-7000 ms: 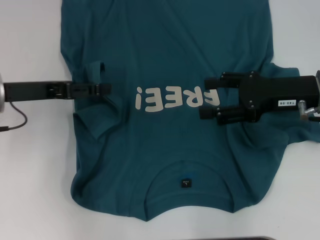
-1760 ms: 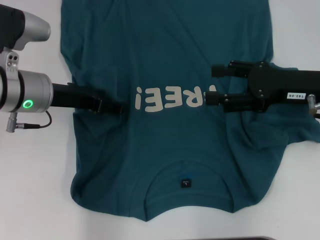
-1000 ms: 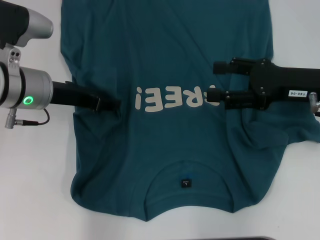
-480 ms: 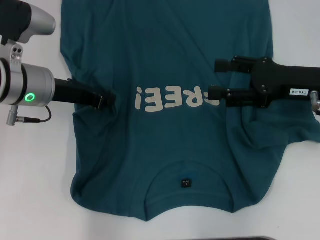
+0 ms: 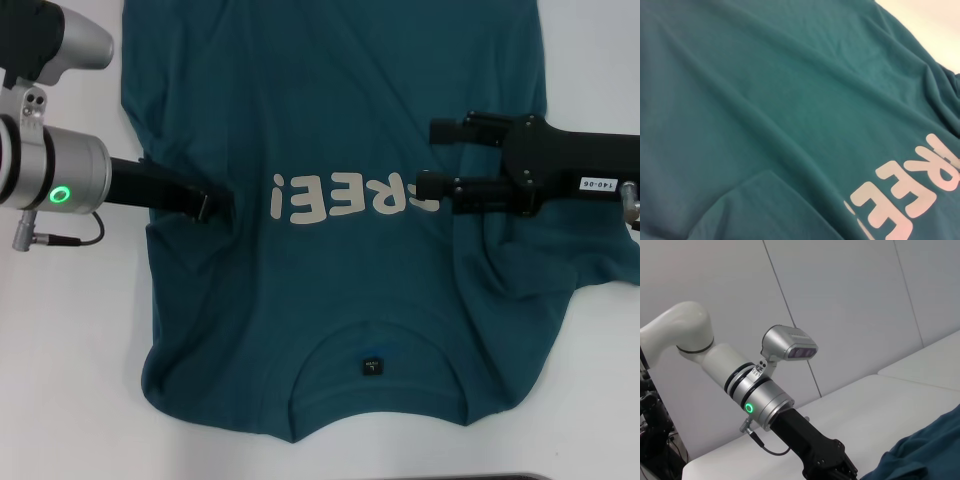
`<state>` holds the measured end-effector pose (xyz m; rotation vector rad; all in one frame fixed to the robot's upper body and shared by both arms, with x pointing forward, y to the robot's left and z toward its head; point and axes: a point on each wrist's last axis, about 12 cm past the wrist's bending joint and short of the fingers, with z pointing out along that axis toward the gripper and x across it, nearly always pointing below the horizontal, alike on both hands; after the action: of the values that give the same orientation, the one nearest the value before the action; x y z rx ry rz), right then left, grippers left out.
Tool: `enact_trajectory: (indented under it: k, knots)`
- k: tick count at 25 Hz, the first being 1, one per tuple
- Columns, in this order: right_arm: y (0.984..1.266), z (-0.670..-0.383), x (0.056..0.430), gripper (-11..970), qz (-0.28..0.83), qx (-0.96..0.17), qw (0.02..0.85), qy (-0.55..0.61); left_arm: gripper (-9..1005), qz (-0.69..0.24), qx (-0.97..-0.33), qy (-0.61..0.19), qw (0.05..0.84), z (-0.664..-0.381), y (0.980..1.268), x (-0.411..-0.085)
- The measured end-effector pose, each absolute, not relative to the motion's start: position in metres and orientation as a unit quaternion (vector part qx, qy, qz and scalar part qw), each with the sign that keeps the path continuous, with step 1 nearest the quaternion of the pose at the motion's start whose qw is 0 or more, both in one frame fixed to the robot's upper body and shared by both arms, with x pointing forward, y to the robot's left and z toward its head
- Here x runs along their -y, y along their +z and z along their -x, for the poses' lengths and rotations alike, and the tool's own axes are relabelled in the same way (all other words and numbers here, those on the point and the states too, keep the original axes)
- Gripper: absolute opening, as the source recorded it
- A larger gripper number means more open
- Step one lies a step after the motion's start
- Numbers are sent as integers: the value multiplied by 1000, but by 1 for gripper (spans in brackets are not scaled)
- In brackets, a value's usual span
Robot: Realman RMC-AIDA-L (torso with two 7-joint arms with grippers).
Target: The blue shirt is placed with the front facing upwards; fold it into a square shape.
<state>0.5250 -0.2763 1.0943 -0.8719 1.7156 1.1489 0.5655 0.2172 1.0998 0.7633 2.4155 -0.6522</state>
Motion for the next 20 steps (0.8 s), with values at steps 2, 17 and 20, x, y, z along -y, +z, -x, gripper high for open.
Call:
enact_trajectory:
  k: [2,17,20]
  knots:
    - [1094,-525,276,913,350,-689,435,462,56,-283,-891,-243,259,-566,1101,-216]
    - [1092,-522,278,913,349,-690,436,460,113,-279,-894,-253,243,-564,1104,-217]
    - [1092,-522,278,913,349,-690,436,461,189,-282,-892,-253,245,-565,1105,-214]
